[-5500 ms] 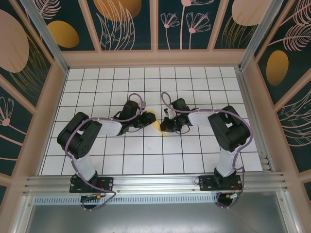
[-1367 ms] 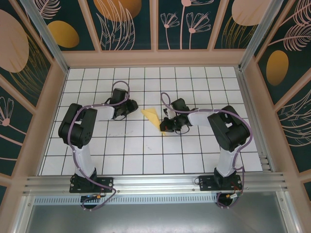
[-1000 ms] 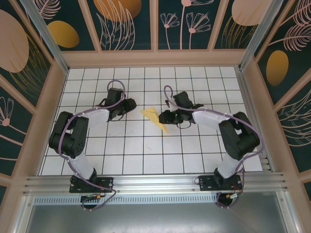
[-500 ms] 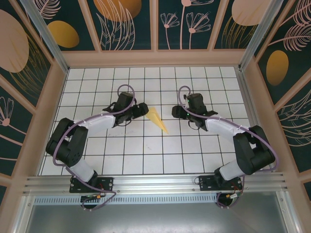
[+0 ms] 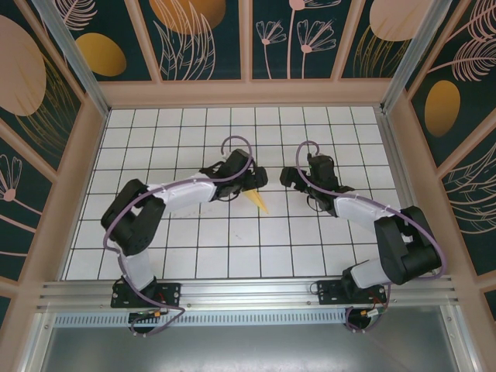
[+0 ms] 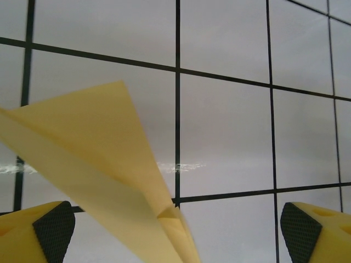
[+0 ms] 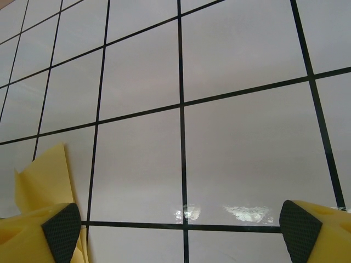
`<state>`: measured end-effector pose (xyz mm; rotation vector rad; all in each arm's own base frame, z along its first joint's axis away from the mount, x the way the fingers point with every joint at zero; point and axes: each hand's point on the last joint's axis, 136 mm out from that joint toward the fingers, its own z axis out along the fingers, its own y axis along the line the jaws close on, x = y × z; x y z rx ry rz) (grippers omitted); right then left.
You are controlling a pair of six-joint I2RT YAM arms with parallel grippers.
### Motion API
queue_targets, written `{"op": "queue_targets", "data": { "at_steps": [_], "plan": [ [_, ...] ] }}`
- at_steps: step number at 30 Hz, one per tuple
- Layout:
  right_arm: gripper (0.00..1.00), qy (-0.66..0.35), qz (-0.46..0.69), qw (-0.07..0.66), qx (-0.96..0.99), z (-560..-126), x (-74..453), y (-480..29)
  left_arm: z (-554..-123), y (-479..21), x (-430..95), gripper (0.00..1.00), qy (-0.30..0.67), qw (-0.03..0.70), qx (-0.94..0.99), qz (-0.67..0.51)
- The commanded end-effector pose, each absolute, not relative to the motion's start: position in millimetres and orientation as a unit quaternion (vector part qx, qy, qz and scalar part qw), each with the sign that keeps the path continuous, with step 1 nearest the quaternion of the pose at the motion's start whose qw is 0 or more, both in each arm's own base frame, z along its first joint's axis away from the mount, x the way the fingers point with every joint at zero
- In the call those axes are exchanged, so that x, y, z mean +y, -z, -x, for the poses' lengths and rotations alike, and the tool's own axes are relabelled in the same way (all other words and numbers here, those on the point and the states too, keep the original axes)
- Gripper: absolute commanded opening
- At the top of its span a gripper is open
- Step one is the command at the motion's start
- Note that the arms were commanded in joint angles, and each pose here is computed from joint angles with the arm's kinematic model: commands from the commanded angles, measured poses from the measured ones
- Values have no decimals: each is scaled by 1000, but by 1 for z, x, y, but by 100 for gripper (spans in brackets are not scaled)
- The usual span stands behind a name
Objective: Fold a paper plane with a square sheet of paper (pick it up from the middle)
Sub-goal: Move a paper plane to the center of the table.
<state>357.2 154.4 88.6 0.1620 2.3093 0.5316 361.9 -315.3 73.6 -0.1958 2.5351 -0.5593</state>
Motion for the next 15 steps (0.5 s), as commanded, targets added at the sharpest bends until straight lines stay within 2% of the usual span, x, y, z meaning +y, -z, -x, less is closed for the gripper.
{"op": "queue_targets", "data": {
  "at_steps": [1, 11, 15],
  "plan": [
    [96, -205, -80, 398, 891, -363, 147, -99, -362, -55, -301, 95, 132, 252, 955, 85],
    [93, -199, -85, 392, 894, -363, 145, -97, -365, -37, -283, 76, 56, 241, 963, 103],
    [93, -197, -88, 390, 895, -363, 143, -96, -361, -42, -282, 63, 69, 240, 962, 112]
  ]
}}
